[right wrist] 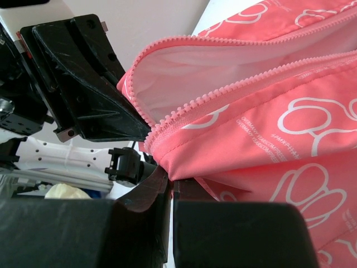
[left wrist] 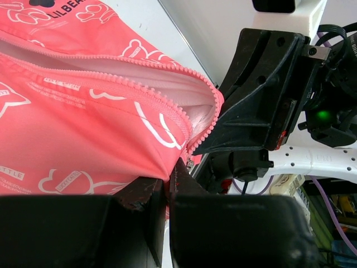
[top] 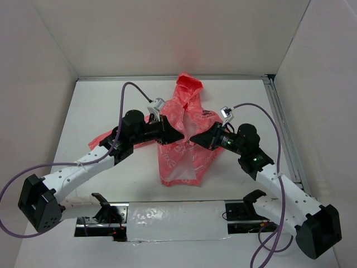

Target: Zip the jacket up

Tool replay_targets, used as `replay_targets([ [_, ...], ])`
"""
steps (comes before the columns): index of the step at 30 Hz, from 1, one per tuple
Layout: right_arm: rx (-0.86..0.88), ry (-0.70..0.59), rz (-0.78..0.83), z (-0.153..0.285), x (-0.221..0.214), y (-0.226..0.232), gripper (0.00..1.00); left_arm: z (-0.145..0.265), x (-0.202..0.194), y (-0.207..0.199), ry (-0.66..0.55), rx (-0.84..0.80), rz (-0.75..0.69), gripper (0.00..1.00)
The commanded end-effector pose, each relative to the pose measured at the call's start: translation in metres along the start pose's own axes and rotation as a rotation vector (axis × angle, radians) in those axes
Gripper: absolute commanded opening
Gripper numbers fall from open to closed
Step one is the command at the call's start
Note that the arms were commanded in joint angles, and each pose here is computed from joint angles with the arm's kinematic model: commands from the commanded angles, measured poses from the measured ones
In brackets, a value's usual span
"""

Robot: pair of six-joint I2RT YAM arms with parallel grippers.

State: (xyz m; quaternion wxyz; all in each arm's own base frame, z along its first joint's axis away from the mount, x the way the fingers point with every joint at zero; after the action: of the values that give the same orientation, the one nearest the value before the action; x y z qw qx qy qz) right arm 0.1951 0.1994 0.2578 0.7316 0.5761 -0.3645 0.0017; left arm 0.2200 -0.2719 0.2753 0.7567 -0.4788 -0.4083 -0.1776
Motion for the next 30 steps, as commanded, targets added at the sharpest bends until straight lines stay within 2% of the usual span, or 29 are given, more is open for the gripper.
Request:
replay_targets([
  [1,0.106,-0.032,0.037,0.002,0.011,0.023,0.0,0.005,0.014,-0.019,-0.066,-0.085,-0.066,0.0],
  [7,0.074,-0.081,0.015,0.005,0.014,0.021,0.0,0.006,0.009,-0.02,-0.052,-0.11,-0.075,0.0],
  [14,0.081,-0.061,0.018,0.001,0.017,0.023,0.0,0.008,-0.003,-0.03,0.022,-0.247,-0.179,0.0],
  [22,0.087,-0.084,0.046,0.007,0.026,0.032,0.0,0.007,-0.012,-0.019,0.054,-0.201,-0.24,0.0],
  [29,0.08,-0.037,0.026,0.007,0.025,0.033,0.0,0.005,-0.017,-0.013,0.083,-0.164,-0.227,0.0],
  [30,0.077,-0.024,0.021,0.006,0.023,0.032,0.0,0.005,-0.017,-0.014,0.087,-0.171,-0.219,0.04],
])
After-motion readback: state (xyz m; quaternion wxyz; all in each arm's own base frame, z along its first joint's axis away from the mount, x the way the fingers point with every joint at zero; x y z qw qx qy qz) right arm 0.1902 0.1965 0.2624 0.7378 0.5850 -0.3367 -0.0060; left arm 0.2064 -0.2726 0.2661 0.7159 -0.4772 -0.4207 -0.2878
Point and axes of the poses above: each gripper's point midway between its finger pads, its own z axis back along the fingers, its own y axis along the line the jaws close on, x = y × z, the point moved 5 cm from there along z, back along the fingers, and after that the axes turned 7 degrees about -z, right-handed, at the moved point
